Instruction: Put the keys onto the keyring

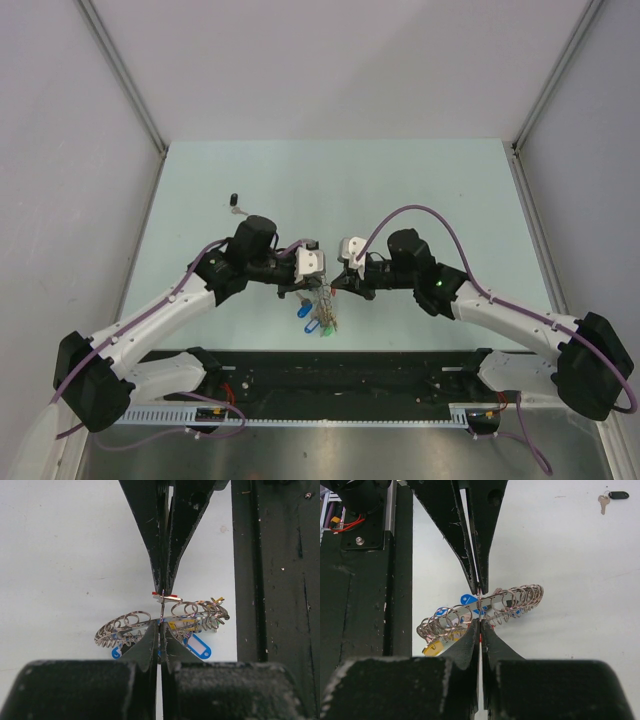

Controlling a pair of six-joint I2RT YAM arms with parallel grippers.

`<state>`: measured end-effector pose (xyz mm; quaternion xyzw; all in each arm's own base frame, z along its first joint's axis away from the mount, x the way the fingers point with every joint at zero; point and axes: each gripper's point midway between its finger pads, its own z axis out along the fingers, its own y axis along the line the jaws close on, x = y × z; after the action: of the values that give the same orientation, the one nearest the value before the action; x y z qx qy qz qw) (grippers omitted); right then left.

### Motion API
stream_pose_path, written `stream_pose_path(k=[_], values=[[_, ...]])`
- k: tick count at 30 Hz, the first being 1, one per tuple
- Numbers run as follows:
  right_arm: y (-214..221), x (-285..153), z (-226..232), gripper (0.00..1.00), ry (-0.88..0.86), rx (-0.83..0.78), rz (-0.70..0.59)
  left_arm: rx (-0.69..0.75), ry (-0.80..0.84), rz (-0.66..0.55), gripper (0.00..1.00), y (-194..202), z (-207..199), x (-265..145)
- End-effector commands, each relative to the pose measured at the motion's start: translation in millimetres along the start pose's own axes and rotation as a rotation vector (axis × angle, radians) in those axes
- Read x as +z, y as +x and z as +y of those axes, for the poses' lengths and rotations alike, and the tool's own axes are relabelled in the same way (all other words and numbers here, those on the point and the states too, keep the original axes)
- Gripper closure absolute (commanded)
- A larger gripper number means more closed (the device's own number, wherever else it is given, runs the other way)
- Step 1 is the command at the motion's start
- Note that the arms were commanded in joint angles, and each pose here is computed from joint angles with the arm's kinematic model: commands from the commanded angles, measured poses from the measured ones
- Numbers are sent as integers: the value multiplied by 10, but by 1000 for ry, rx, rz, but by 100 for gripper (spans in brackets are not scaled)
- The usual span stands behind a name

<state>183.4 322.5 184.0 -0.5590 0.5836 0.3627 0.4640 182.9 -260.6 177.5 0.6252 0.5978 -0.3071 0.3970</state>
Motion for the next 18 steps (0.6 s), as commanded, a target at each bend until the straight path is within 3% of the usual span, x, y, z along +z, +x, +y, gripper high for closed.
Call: stream_pose_path(k=[1,18], values=[[-144,12,3,100,-6,-42,-34,36,30,-84,100,-216,-19,-14],[-231,41,28,100,-12,-60,-62,-2,62,-97,100,-248,-42,27]])
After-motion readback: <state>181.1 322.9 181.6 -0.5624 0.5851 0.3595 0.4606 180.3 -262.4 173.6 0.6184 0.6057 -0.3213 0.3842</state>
